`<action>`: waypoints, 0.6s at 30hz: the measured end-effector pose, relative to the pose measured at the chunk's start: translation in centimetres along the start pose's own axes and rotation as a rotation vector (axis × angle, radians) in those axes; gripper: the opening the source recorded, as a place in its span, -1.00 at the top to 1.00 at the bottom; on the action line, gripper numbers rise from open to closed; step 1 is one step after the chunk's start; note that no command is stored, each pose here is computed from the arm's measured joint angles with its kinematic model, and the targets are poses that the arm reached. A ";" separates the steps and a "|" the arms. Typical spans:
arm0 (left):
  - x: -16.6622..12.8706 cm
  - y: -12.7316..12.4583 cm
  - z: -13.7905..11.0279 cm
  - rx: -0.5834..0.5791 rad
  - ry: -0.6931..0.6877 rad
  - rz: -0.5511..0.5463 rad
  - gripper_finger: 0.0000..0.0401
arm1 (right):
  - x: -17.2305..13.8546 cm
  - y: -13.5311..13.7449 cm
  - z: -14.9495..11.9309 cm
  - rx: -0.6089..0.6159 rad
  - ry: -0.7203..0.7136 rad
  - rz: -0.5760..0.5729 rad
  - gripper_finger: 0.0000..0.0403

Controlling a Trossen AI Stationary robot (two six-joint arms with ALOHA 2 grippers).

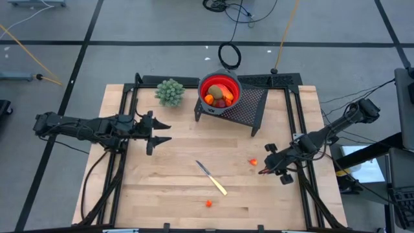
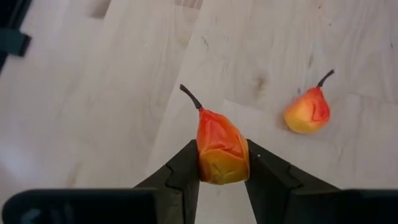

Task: Pick & Place Fruit
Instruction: Put the yellow pear into the red strainer bowl on the shelf

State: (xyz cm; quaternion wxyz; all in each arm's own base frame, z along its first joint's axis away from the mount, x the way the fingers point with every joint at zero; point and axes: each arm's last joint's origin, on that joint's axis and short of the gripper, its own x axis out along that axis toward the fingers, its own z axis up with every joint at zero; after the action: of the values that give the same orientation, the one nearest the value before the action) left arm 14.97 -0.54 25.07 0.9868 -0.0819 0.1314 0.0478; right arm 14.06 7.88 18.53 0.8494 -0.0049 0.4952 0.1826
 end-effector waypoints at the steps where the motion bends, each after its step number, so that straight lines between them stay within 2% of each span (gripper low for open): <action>1: 0.0 0.0 0.0 -0.006 0.000 0.000 -0.21 | 0.0 0.0 0.1 0.009 -0.006 0.002 0.50; 5: 0.0 0.0 0.0 -0.007 0.000 0.000 -0.21 | 0.0 0.0 0.1 0.070 -0.015 0.003 0.50; 12: 0.0 0.0 0.0 0.070 0.000 0.001 -0.21 | 0.0 0.1 0.7 0.218 -0.076 0.015 0.50; 18: 0.0 0.0 0.0 0.113 -0.001 0.001 -0.21 | -0.2 0.0 1.5 0.369 -0.194 -0.051 0.50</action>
State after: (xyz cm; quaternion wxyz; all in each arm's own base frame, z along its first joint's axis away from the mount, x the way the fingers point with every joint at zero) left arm 14.97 -0.53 25.08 0.9899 -0.0261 0.1334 0.0406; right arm 15.29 8.14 19.45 0.8838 0.1562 0.4358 0.0670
